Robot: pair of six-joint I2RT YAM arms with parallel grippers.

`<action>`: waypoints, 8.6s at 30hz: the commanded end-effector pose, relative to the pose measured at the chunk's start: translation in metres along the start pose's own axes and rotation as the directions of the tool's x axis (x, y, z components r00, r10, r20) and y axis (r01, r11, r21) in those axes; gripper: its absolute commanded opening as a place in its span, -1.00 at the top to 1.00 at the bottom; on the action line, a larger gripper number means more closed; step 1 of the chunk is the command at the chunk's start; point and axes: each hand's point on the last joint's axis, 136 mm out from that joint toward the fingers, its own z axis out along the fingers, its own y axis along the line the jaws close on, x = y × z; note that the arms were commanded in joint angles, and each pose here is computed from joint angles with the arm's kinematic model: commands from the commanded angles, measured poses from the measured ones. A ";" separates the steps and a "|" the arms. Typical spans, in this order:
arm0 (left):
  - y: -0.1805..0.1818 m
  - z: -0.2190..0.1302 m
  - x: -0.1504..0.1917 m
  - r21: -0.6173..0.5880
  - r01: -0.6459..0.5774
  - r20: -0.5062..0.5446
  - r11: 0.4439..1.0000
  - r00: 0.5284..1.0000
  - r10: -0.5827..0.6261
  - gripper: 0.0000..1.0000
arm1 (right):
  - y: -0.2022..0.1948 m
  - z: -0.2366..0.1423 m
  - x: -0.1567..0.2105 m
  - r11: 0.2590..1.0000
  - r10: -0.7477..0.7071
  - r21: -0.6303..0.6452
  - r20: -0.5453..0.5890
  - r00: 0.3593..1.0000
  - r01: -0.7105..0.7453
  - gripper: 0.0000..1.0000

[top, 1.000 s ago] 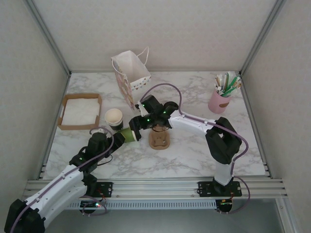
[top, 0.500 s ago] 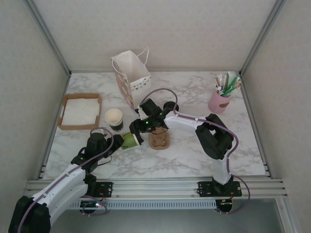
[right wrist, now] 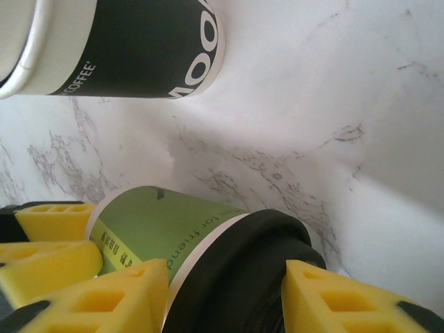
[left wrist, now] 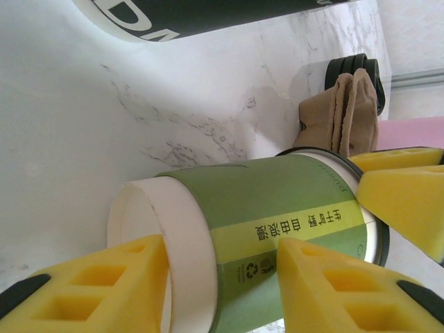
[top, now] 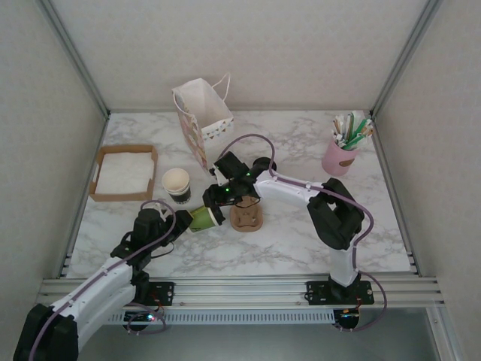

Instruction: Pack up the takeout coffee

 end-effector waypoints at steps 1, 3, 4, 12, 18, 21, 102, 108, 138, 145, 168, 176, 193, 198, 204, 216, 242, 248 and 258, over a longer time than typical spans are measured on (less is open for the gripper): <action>-0.007 0.006 0.007 0.044 0.011 -0.047 0.999 0.999 -0.009 0.11 | 0.046 -0.021 0.010 0.993 -0.081 -0.092 -0.022 0.997 0.078 0.10; -0.007 0.010 0.009 0.038 0.010 -0.061 0.999 0.998 -0.008 0.10 | 0.048 -0.024 0.011 0.993 -0.081 -0.091 -0.024 0.996 0.079 0.10; -0.009 0.011 0.009 0.038 0.009 -0.066 0.999 0.998 -0.006 0.10 | 0.049 -0.026 0.011 0.993 -0.083 -0.091 -0.022 0.996 0.081 0.10; -0.010 0.024 0.018 0.019 -0.004 -0.106 1.000 0.994 0.006 0.10 | 0.061 -0.038 0.005 0.990 -0.089 -0.107 -0.012 0.996 0.087 0.10; 0.003 0.027 0.019 -0.037 -0.004 -0.109 0.999 0.994 0.000 0.02 | 0.071 -0.046 -0.002 0.988 -0.089 -0.130 0.002 0.996 0.088 0.10; 0.015 0.026 0.018 -0.083 -0.005 -0.106 0.997 0.994 -0.004 -0.02 | 0.074 -0.048 -0.004 0.987 -0.093 -0.132 0.004 0.996 0.093 0.10; -0.121 -0.003 0.033 -0.055 -0.635 0.203 0.771 0.749 0.631 -0.13 | 0.027 -0.146 -0.021 0.929 0.083 -0.364 0.022 0.996 -0.069 -0.97; -0.139 -0.016 0.029 -0.018 -0.695 0.367 0.719 0.664 0.651 -0.14 | 0.037 -0.162 -0.031 0.933 0.039 -0.359 0.054 0.998 -0.017 -0.97; -0.154 -0.025 0.042 -0.023 -0.830 0.448 0.557 0.490 0.748 -0.19 | 0.086 -0.180 -0.006 0.912 -0.357 -0.222 -0.014 0.934 0.345 -0.80; -0.154 -0.024 0.044 -0.016 -0.833 0.443 0.553 0.490 0.751 -0.20 | 0.086 -0.169 -0.008 0.919 -0.349 -0.216 -0.053 0.936 0.330 -0.77; -0.150 -0.022 0.044 -0.031 -0.833 0.432 0.552 0.487 0.759 -0.20 | 0.077 -0.154 -0.010 0.938 -0.338 -0.122 -0.117 0.934 0.324 -0.68; -0.148 -0.022 0.043 -0.033 -0.831 0.431 0.555 0.489 0.758 -0.20 | 0.075 -0.155 -0.013 0.942 -0.333 -0.088 -0.113 0.936 0.325 -0.70; -0.146 -0.028 0.036 -0.041 -0.814 0.455 0.579 0.501 0.736 -0.48 | 0.077 -0.149 -0.009 0.940 -0.339 -0.089 -0.140 0.930 0.330 -0.51; -0.143 -0.030 0.032 -0.056 -0.803 0.454 0.593 0.509 0.732 -0.90 | 0.077 -0.150 -0.011 0.941 -0.337 -0.075 -0.126 0.933 0.330 -0.48; -0.137 -0.027 0.030 -0.070 -0.778 0.412 0.625 0.548 0.728 -0.99 | 0.062 -0.148 -0.019 0.948 -0.318 -0.007 -0.105 0.942 0.319 -0.48; -0.156 -0.089 0.005 0.019 -0.591 0.346 0.807 0.761 0.549 -0.99 | 0.047 -0.127 -0.033 0.929 -0.366 0.063 0.023 0.930 0.364 -0.49; -0.125 -0.176 -0.066 0.034 -0.204 0.505 0.978 0.848 0.159 -0.81 | 0.048 -0.027 0.030 0.724 -0.659 0.251 -0.023 0.752 0.642 -0.47; -0.126 -0.172 -0.064 0.017 -0.207 0.502 0.978 0.848 0.171 -0.82 | 0.033 -0.006 0.050 0.708 -0.658 0.253 -0.105 0.746 0.660 -0.46; -0.135 -0.158 -0.057 -0.019 -0.234 0.482 0.972 0.850 0.215 -0.87 | 0.041 -0.021 0.042 0.702 -0.663 0.272 -0.088 0.743 0.658 -0.62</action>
